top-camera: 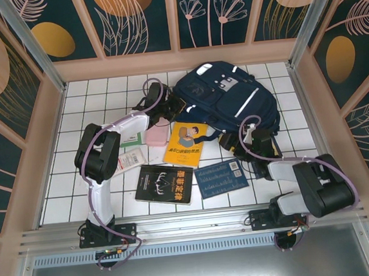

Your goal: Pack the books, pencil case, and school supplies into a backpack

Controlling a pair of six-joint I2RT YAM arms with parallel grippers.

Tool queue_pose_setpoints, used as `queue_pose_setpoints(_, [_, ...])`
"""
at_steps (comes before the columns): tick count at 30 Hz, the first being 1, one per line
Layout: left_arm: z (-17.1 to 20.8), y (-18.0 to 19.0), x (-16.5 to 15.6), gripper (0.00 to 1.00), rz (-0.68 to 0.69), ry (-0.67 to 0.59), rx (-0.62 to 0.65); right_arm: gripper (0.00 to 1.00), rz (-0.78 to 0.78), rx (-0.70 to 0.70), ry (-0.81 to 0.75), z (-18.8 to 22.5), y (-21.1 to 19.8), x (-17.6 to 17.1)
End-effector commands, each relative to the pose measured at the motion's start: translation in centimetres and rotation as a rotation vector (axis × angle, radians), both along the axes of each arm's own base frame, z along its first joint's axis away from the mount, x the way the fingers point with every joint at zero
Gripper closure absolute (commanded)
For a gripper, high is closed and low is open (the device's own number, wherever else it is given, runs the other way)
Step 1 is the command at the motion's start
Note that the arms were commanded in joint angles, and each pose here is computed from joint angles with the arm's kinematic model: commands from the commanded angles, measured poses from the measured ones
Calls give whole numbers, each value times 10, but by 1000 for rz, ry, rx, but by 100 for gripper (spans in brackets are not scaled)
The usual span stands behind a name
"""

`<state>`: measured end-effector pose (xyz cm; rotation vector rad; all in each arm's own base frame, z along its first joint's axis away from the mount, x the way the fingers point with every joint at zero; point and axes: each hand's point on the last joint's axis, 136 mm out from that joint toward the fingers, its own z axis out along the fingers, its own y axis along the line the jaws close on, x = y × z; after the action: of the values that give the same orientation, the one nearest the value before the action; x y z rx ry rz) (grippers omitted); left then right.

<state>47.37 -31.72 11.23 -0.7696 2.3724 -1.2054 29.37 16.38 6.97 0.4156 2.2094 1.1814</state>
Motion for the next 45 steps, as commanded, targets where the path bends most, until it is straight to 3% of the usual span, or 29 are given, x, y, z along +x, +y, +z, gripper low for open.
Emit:
queue_pose_setpoints(1, [53,-14,1,100,-24,-82,-78,26,-9,67,-77,21,9,15])
queue_pose_setpoints(6, [53,-13,-1,100,-23,-80,-75,30,-31,82,-108,27,11,27])
queue_pose_setpoints(19, [50,-12,-3,100,-27,-80,-68,65,-62,95,-106,26,10,33])
queue_pose_setpoints(32, [39,-5,-2,100,-15,-68,-55,84,-81,68,-103,23,3,27])
queue_pose_setpoints(39, [30,5,5,100,7,-64,-31,99,-71,8,-72,14,-2,20])
queue_pose_setpoints(45, [26,12,9,100,13,-74,8,100,-41,-70,-14,0,-8,12])
